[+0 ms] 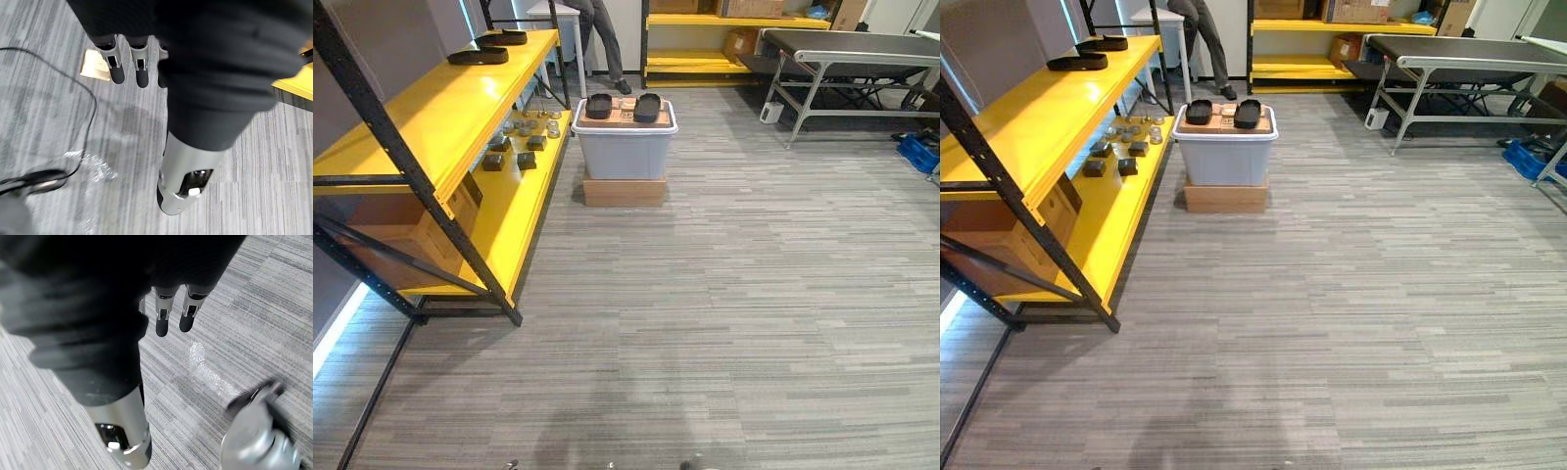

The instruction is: Walk over and take plastic housings, then place them on the shelf

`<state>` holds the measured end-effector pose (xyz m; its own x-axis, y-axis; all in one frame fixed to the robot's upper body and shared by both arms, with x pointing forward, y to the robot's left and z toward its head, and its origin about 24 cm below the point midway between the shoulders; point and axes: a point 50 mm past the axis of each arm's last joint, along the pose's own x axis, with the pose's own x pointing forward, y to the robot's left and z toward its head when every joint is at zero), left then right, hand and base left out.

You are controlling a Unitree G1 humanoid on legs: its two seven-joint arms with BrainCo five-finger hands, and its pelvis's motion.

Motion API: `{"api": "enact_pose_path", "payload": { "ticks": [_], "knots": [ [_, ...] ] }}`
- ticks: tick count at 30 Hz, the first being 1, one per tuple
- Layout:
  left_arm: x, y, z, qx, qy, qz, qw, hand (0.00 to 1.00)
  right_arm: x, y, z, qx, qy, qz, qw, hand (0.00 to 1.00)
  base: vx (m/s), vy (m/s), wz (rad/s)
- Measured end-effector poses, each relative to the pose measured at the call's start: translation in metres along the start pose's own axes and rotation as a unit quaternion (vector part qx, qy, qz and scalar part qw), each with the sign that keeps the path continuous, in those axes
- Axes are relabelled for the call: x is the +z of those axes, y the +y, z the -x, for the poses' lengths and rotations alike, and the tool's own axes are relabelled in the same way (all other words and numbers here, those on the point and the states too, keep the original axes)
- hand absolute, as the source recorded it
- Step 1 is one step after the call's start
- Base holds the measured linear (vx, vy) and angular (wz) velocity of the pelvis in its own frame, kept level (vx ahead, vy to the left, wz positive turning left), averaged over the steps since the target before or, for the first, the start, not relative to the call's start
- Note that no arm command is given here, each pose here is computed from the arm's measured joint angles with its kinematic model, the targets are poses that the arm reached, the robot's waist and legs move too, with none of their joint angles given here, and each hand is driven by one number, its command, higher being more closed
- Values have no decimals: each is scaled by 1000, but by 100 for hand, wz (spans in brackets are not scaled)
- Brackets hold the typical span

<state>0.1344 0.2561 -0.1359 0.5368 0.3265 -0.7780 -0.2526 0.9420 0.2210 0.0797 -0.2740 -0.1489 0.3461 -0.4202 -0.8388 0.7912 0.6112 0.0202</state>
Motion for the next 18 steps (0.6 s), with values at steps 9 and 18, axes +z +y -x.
{"api": "enact_pose_path", "payload": {
  "ticks": [9, 18],
  "knots": [
    [4, -7, 3, 22, -20, 126, 992, 0, -41, -27, 16, -43, 30, -62, 997, 0, 730, -212, 29],
    [-72, -16, 31, 23, 82, 149, 985, 0, -40, -14, 15, -34, 28, -83, 996, 0, 612, 37, -57]
  ]
}}
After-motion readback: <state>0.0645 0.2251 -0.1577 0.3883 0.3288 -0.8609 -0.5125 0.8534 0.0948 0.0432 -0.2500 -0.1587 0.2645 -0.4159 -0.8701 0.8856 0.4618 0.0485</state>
